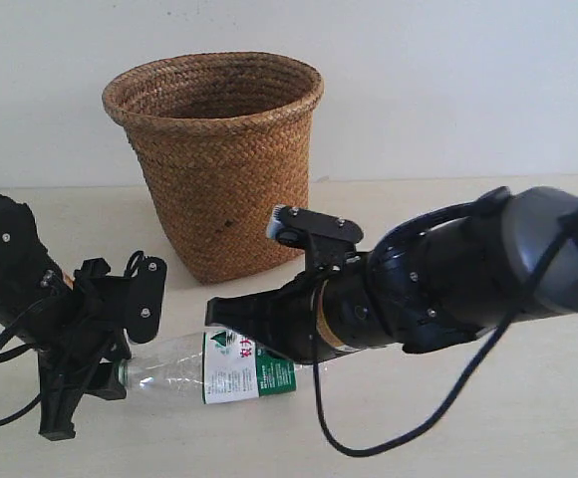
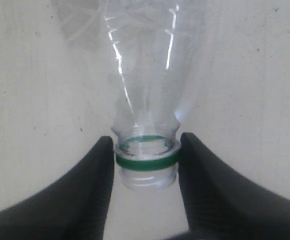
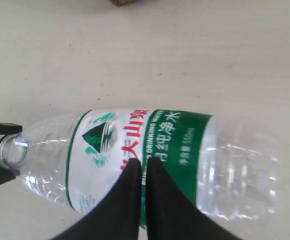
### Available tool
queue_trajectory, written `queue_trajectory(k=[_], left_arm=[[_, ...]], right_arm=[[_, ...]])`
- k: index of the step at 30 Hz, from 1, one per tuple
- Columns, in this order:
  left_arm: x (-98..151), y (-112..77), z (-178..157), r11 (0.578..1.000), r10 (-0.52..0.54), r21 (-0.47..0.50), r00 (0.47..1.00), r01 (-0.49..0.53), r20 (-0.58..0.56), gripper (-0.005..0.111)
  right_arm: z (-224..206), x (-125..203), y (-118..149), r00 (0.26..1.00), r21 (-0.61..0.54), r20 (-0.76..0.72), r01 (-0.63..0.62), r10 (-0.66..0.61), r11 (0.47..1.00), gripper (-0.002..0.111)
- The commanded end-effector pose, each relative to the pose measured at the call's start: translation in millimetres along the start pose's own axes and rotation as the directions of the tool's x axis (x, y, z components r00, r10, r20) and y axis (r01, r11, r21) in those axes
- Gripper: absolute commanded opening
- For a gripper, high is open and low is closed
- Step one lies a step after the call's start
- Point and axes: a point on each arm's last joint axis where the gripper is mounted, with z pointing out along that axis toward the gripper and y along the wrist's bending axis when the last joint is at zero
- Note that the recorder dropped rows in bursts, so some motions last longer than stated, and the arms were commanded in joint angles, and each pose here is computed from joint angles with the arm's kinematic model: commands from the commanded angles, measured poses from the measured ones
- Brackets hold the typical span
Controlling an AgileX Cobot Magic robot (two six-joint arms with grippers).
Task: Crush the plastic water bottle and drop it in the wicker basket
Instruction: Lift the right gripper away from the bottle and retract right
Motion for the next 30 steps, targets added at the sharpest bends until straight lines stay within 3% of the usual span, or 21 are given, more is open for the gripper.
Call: queue_trajectory(k=[1,8,14,20,26,30], left_arm=[[-2,0.8,-3,1.0,-0.011,-0.012,1.0,0.011,0.011,0.004],[-3,1.5,-3,1.0,-0.013,-0.019,1.0,0.013,0.013,0.004],[-3,2.4,-3,0.999,-0.013,-0.03,1.0,0.013,0.016,0.004],[-3,2.4,-3,0.999,-0.013,-0.03,1.0,0.013,0.016,0.004],[-3,3.7,-3,0.999,-0.017,-0.043,1.0,0.017,0.021,0.004],[-3,3.9,-3,0.999,-0.017,-0.045,1.0,0.018,0.021,0.004]], right_arm=[[-41,-7,-1,0.993,0.029,0.092,0.076,-0.078,0.997,0.0],[-117,-18,-4,0.945,0.073,0.29,0.137,-0.153,0.988,0.0],[-169,-6,-1,0.814,0.227,0.461,0.276,-0.353,0.934,0.0],[-190,7,-2,0.72,0.33,0.533,0.308,-0.445,0.892,0.0],[-190,15,-10,0.786,0.324,0.509,0.203,-0.351,0.924,0.0],[-190,15,-10,0.786,0.324,0.509,0.203,-0.351,0.924,0.0]])
